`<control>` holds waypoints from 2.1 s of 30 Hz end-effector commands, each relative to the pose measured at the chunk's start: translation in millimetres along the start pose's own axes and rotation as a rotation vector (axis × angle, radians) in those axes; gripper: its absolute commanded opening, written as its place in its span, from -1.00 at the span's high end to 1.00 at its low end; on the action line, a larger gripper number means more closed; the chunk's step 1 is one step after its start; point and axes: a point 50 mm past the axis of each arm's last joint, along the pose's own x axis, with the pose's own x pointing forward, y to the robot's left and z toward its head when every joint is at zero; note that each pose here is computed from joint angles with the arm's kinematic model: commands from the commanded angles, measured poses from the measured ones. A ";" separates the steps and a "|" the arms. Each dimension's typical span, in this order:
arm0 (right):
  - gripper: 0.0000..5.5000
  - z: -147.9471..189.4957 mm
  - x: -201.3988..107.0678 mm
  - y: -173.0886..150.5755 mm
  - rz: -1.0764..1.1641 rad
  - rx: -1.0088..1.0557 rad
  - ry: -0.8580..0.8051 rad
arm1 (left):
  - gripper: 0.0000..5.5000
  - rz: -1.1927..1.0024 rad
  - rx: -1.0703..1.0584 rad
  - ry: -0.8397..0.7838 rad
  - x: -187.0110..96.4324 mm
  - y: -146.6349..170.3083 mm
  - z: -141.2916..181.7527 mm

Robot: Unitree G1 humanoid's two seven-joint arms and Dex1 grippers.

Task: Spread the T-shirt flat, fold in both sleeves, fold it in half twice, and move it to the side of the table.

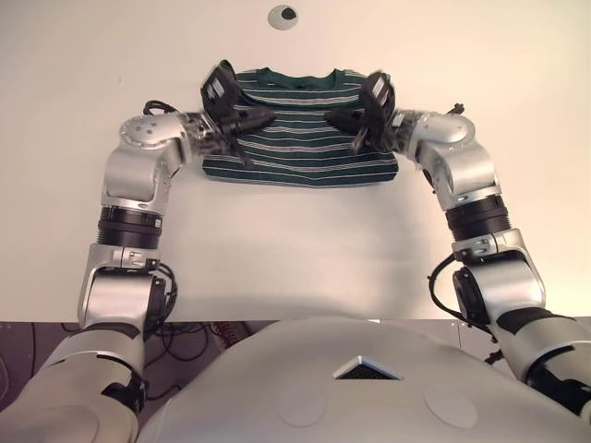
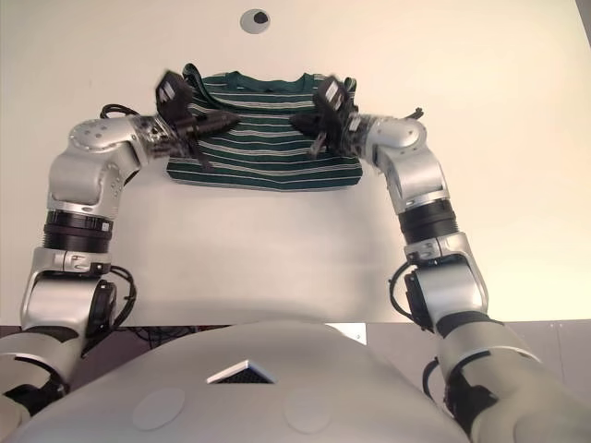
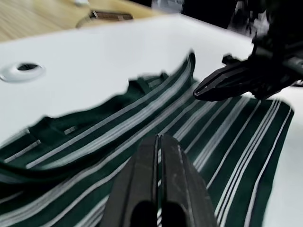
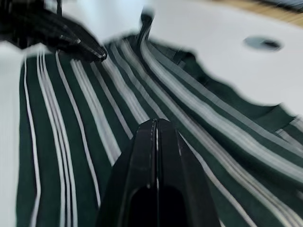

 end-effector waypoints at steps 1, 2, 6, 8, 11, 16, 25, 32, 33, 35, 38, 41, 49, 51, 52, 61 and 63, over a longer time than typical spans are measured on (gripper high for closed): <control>0.98 -31.9 -9.4 13.6 0.112 -0.122 0.202 | 0.98 -0.051 0.159 0.203 -2.9 -13.2 -28.2; 0.98 -37.0 -15.2 23.1 0.196 -0.136 0.230 | 0.98 -0.102 0.180 0.225 -6.3 -20.5 -32.1; 0.98 -36.4 -36.7 54.1 0.437 -0.090 0.216 | 0.98 -0.233 0.262 0.355 -31.1 -38.9 -51.4; 0.98 -24.0 -37.0 48.8 0.377 -0.050 0.134 | 0.98 -0.233 0.264 0.351 -44.1 -39.8 -50.2; 0.98 0.4 -33.9 35.2 0.272 0.015 -0.001 | 0.98 -0.221 0.218 0.196 -47.4 -41.0 -21.6; 0.98 16.5 -14.6 36.2 0.260 0.074 -0.061 | 0.98 -0.323 0.210 0.093 -33.2 -63.0 1.0; 0.98 -3.5 33.4 22.5 0.120 0.039 0.105 | 0.98 -0.425 0.279 0.286 -9.3 -97.0 -38.5; 0.98 28.6 36.8 -37.8 -0.259 -0.041 0.060 | 0.98 -0.425 0.249 0.335 -10.9 -96.7 -55.2; 0.98 35.2 35.9 -44.2 -0.304 -0.070 0.040 | 0.98 -0.425 0.248 0.334 -10.6 -96.7 -55.5; 0.98 43.8 37.0 -47.7 -0.311 -0.107 0.007 | 0.98 -0.417 0.248 0.332 -10.1 -95.6 -56.4; 0.98 40.8 40.4 -43.3 -0.256 -0.143 0.015 | 0.98 -0.399 0.252 0.329 -10.6 -92.4 -56.5; 0.98 33.7 41.0 -36.3 -0.178 -0.147 0.012 | 0.98 -0.373 0.259 0.323 -12.9 -86.8 -54.2; 0.98 -7.2 26.3 -22.7 -0.012 -0.165 0.118 | 0.98 -0.361 0.273 0.338 -15.1 -82.9 -56.6; 0.98 -23.7 20.9 -22.5 -0.020 -0.207 0.205 | 0.98 -0.362 0.272 0.339 -16.2 -82.7 -57.0; 0.98 -31.8 16.6 -23.4 -0.025 -0.230 0.252 | 0.98 -0.364 0.273 0.343 -17.3 -82.2 -56.9; 0.98 -68.7 -63.9 13.9 0.374 -0.365 0.451 | 0.98 -0.240 0.389 0.439 -40.0 -28.4 -49.2; 0.98 -60.1 -72.1 35.1 0.462 -0.338 0.409 | 0.98 -0.156 0.404 0.417 -34.9 -11.7 -42.1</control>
